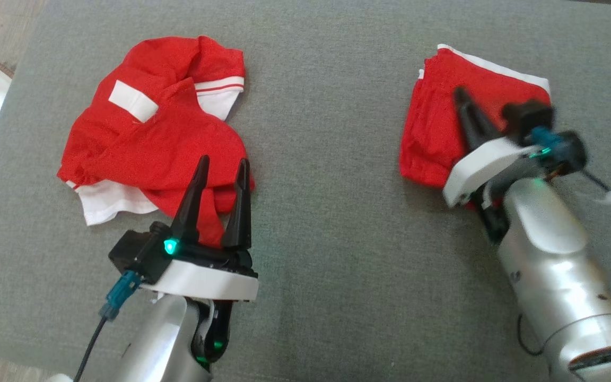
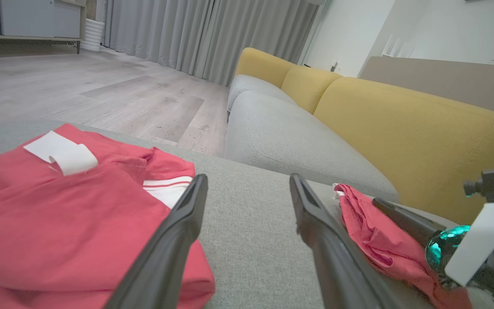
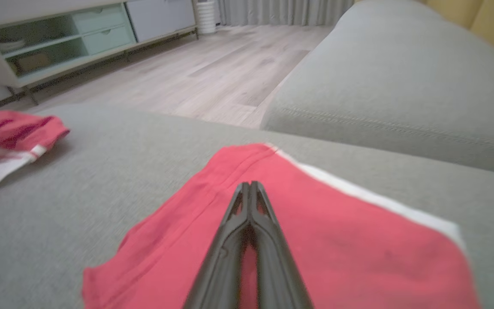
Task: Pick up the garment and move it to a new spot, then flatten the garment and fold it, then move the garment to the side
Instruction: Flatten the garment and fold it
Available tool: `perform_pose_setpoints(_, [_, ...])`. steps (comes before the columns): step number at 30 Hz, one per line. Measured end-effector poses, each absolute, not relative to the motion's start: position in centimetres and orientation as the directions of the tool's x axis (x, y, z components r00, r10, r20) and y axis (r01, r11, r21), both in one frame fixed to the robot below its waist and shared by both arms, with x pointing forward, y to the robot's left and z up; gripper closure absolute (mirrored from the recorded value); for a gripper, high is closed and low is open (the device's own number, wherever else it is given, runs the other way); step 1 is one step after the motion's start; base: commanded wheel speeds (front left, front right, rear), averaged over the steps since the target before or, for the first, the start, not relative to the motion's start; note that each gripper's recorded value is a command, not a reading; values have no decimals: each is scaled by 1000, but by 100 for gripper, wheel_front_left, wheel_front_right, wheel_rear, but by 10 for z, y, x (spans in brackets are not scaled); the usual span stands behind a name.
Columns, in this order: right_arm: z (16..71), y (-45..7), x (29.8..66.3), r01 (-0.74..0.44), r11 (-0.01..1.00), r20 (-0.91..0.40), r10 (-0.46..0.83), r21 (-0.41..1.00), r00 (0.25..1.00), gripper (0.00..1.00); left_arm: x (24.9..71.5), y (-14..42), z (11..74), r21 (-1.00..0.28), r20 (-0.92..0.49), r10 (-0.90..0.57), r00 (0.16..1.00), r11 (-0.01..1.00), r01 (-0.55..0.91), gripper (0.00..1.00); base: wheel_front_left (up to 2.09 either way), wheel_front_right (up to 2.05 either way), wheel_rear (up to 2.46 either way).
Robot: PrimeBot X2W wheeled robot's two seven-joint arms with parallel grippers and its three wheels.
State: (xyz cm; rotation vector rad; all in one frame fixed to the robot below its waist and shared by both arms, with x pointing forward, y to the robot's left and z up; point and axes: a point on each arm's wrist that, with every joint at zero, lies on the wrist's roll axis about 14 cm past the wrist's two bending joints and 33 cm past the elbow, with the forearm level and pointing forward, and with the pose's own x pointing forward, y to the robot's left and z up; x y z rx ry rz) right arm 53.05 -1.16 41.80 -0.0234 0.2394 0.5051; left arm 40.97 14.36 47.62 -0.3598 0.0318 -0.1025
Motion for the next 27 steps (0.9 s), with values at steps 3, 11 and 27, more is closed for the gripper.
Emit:
perform_pose_setpoints(3, [395, 3, 513, -529, 847, -314, 517, 51, 797, 100, 409, 144, 475, -357, -17, -102, 995, 930, 90, 0, 0, 0, 0])
perform_pose_setpoints(11, [377, 7, 492, -556, 828, -405, 536, 81, 740, 100, 412, 144, 481, -356, 0, -101, 995, 930, 94, 0, 0, 0, 0])
perform_pose_setpoints(27, [482, -81, 505, -344, 936, -80, 349, 71, 934, 100, 418, 123, 513, -342, 97, -155, 983, 923, 179, 0, 0, 0, 0])
